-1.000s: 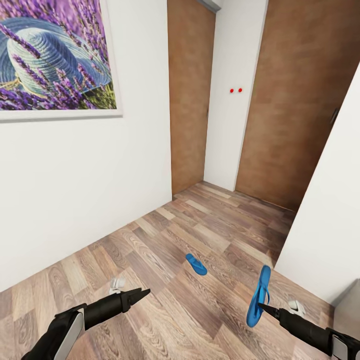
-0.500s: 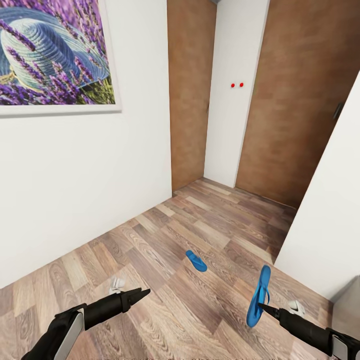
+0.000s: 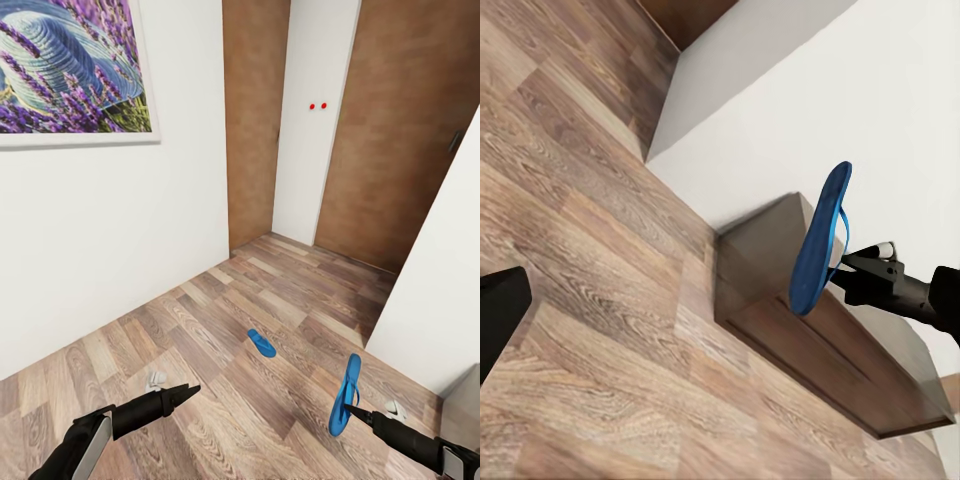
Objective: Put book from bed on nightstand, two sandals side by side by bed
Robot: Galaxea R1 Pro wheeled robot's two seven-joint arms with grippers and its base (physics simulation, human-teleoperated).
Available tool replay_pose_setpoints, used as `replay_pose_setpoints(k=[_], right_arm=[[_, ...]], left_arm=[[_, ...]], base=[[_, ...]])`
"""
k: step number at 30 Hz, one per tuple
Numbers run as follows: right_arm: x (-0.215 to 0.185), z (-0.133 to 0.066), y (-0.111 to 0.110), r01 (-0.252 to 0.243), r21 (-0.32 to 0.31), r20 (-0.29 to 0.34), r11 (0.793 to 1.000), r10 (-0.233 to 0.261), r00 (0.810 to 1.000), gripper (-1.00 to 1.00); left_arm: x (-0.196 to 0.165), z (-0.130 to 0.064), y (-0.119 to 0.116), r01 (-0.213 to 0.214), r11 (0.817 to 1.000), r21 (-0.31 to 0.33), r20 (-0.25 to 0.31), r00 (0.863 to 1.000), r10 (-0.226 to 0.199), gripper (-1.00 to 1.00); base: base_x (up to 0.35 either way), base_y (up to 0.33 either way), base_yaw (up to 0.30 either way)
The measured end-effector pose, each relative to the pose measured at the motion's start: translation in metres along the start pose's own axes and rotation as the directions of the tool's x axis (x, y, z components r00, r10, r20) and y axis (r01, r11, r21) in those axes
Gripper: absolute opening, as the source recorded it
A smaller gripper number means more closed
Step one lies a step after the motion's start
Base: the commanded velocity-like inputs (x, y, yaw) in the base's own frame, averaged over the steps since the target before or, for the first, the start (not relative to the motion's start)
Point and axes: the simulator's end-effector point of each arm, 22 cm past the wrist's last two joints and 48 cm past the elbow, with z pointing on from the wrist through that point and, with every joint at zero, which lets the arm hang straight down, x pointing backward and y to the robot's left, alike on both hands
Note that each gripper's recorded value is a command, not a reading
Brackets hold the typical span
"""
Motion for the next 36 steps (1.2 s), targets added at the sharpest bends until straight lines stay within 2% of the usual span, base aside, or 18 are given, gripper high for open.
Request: replay_pose_setpoints(k=[17, 36], right_arm=[[0.0085, 0.0024, -0.0084, -0.015, 0.012, -0.017, 1.0, 0.016, 1.0, -1.0], [0.0091, 0.0023, -0.0087, -0.016, 0.012, -0.018, 1.0, 0.016, 1.0, -1.0]], left_arm=[[0.0083, 0.0018, 0.0082, 0.021, 1.0, -0.008, -0.012, 1.0, -0.021, 1.0], [0.0095, 0.0025, 0.0082, 0.023, 1.0, -0.008, -0.014, 1.0, -0.023, 1.0]], base=[[0.015, -0.002, 0.0], [0.293, -0.13, 0.0]])
